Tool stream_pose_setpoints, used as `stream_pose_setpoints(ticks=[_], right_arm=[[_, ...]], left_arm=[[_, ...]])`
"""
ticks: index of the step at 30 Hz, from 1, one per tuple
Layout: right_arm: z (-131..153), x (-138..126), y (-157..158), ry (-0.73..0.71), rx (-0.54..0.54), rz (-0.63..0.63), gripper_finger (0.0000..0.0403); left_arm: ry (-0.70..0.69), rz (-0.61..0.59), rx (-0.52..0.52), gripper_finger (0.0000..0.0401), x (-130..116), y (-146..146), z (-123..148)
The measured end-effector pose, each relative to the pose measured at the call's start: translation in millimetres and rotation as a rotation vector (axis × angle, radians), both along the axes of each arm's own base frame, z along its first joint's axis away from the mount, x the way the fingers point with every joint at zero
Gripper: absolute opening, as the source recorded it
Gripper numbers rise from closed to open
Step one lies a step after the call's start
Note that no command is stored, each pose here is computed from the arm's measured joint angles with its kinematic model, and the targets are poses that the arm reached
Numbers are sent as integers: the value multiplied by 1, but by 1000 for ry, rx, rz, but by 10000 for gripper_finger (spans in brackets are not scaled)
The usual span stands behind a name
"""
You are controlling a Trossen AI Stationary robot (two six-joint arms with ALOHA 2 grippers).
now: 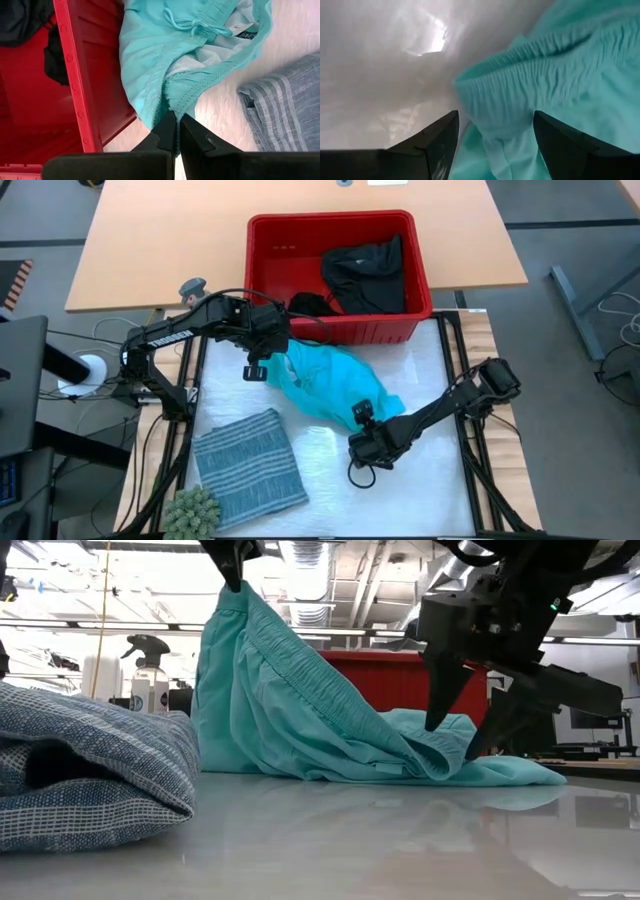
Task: Fold Laundry from Bin
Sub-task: Fold the light blue shorts from the red organizer bin
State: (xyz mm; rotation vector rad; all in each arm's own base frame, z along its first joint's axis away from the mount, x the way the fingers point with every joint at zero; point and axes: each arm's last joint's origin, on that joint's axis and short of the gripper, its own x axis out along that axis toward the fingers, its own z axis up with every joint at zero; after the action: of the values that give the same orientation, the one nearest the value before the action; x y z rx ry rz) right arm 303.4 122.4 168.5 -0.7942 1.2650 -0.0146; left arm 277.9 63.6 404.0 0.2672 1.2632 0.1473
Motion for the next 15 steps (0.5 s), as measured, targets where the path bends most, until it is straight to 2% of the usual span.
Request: stream_pose_setpoints(ticks=[8, 12, 15], right_arm=[[-17, 5, -6, -65, 9, 79, 282], [-26, 0, -14, -55, -80, 94, 281], [-32, -2, -22, -36, -82, 77, 274]], left_arm=[[-8, 12, -3, 0, 0, 0, 0], [-9, 14, -4, 0, 0, 0, 0], [-10, 15, -4, 0, 1, 0, 0]])
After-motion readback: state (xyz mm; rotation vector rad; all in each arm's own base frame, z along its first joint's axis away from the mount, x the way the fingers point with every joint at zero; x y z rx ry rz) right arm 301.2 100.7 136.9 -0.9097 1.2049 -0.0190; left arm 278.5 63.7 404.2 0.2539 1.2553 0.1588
